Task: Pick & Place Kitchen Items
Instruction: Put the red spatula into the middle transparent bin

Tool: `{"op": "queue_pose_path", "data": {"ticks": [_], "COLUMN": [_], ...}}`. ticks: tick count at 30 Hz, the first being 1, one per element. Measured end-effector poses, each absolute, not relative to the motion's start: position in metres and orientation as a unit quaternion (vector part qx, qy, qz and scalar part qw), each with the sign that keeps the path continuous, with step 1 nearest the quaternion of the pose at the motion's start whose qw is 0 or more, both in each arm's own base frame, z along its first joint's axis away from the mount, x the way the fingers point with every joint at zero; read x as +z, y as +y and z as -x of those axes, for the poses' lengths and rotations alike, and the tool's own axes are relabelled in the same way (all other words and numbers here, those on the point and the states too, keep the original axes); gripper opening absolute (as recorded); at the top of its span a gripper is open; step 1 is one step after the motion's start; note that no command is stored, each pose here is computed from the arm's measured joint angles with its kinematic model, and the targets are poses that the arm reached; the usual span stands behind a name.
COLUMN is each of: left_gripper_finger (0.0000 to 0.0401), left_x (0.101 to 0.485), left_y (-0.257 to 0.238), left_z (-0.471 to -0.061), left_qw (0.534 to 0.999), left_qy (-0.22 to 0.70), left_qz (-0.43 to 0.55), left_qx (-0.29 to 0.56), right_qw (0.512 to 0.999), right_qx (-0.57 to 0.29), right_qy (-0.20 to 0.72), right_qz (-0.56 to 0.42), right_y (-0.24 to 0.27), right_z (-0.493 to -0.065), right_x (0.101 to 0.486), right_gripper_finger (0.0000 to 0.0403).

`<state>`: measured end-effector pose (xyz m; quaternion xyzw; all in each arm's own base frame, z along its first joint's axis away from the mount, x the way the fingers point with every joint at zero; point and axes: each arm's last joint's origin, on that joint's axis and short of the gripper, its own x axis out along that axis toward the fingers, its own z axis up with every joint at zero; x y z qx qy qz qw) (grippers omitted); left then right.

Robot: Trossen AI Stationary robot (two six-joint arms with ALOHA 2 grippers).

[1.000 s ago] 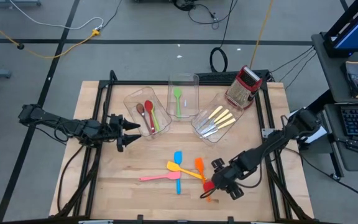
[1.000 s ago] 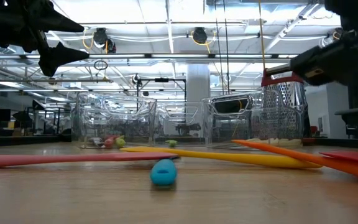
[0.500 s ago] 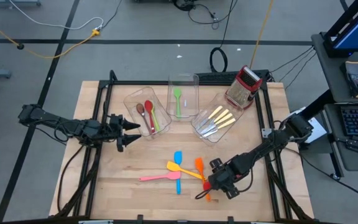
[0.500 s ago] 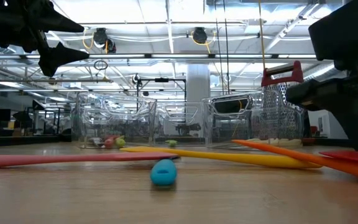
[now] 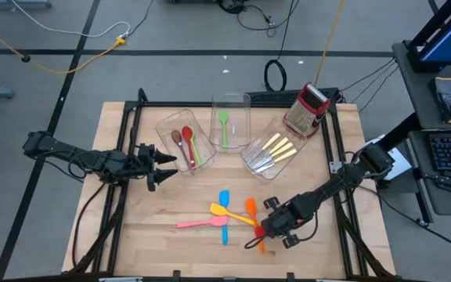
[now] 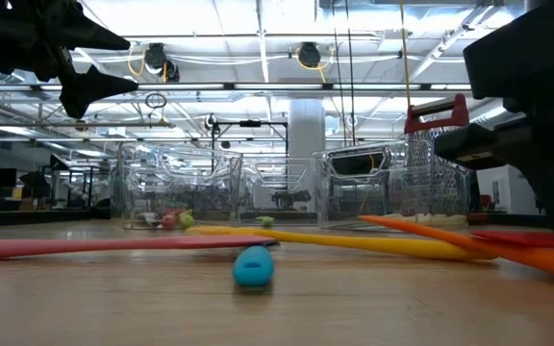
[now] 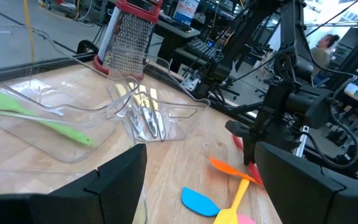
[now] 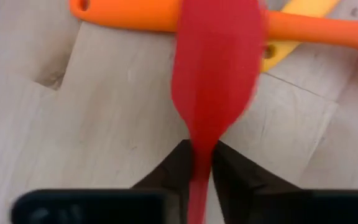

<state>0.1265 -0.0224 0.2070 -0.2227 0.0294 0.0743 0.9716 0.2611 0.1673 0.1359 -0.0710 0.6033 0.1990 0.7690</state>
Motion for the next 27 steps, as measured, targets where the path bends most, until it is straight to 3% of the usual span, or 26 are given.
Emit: {"op": "queue_pose_path", "data": {"ticks": [3, 12, 19, 27], "left_gripper_finger": [0.0306, 0.0306, 0.0306, 0.0306], "left_x": [0.207, 0.207, 0.207, 0.207], "left_y": [-0.022, -0.022, -0.022, -0.022], "left_z": [-0.127, -0.126, -0.127, -0.127], "left_qw": [0.971, 0.971, 0.972, 0.972], "left_qy": [0.03, 0.029, 0.029, 0.029], "left_qz": [0.224, 0.224, 0.223, 0.222], "left_qx": [0.074, 0.074, 0.074, 0.074], "right_qw": [0.769, 0.766, 0.792, 0.832], "right_qx": [0.195, 0.204, 0.203, 0.205], "right_qy": [0.605, 0.608, 0.576, 0.51], "right_qz": [0.064, 0.042, 0.02, -0.076], "right_y": [0.167, 0.165, 0.16, 0.146], "right_z": [-0.261, -0.253, -0.247, -0.241], "right_x": [0.136, 0.15, 0.18, 0.226], "right_gripper_finger": [0.0021, 0.0021, 0.0021, 0.0021]}}
